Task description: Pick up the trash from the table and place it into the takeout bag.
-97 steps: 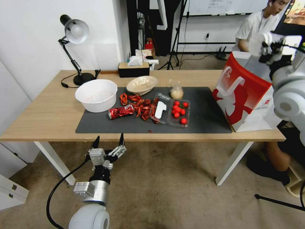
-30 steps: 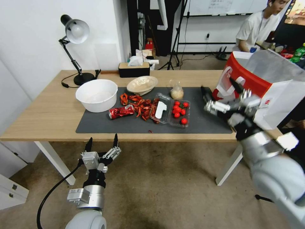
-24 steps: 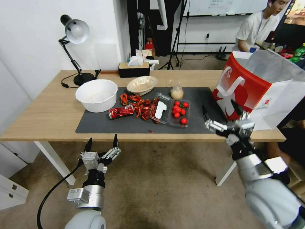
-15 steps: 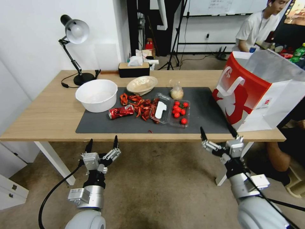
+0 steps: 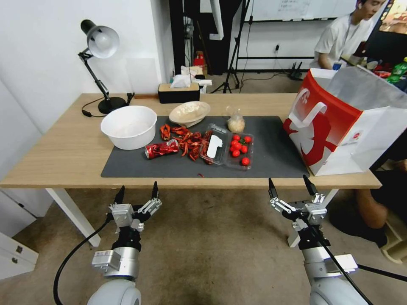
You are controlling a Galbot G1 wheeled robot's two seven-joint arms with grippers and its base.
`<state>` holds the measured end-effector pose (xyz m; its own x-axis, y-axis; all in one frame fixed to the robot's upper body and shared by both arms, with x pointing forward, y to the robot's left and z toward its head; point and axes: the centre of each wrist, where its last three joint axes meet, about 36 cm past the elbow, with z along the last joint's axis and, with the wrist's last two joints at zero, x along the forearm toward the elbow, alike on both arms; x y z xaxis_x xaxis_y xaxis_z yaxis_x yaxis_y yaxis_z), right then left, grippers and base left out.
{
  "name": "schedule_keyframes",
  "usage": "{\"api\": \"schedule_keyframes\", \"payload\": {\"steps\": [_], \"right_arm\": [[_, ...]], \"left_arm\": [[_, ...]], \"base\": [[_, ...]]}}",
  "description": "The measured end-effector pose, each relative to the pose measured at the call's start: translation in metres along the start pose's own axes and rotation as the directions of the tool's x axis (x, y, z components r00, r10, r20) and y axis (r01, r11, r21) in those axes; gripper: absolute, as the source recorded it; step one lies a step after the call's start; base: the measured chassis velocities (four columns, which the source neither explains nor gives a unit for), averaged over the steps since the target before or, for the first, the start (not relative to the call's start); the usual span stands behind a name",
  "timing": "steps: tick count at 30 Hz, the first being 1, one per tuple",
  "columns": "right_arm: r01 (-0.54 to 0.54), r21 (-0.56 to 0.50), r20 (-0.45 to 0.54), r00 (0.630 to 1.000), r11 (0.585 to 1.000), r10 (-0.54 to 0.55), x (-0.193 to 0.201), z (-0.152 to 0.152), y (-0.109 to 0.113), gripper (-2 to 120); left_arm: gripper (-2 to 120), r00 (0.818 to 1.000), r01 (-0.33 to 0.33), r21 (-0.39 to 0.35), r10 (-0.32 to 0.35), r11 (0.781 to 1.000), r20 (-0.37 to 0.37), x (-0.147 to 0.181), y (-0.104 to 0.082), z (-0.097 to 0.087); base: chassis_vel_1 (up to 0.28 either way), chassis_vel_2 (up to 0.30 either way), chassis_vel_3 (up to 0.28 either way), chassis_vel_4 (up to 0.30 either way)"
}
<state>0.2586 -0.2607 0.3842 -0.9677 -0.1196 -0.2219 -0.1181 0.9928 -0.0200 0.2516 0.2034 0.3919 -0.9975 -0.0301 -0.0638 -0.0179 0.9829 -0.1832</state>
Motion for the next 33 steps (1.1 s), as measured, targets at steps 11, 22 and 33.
{"api": "schedule_keyframes", "payload": {"steps": [11,22,33], "right_arm": [[0.004,0.000,0.009,1.000,1.000,-0.004,-0.003,-0.001,-0.002,100],[0.004,-0.001,0.010,1.000,1.000,-0.004,-0.008,-0.002,-0.002,100],[-0.045,0.004,-0.020,0.999,0.999,0.045,-0.042,-0.016,-0.006,100]], "left_arm": [[100,1.000,0.002,0.002,-0.002,1.000,-0.001,-0.001,0.000,0.002],[100,1.000,0.002,0.002,-0.002,1.000,0.000,-0.002,0.000,0.002],[100,1.000,-0.009,0.006,0.009,1.000,-0.004,-0.006,-0.002,0.004]], "base": [[0.000,0.000,0.000,0.000],[0.000,0.000,0.000,0.000],[0.000,0.000,0.000,0.000]]}}
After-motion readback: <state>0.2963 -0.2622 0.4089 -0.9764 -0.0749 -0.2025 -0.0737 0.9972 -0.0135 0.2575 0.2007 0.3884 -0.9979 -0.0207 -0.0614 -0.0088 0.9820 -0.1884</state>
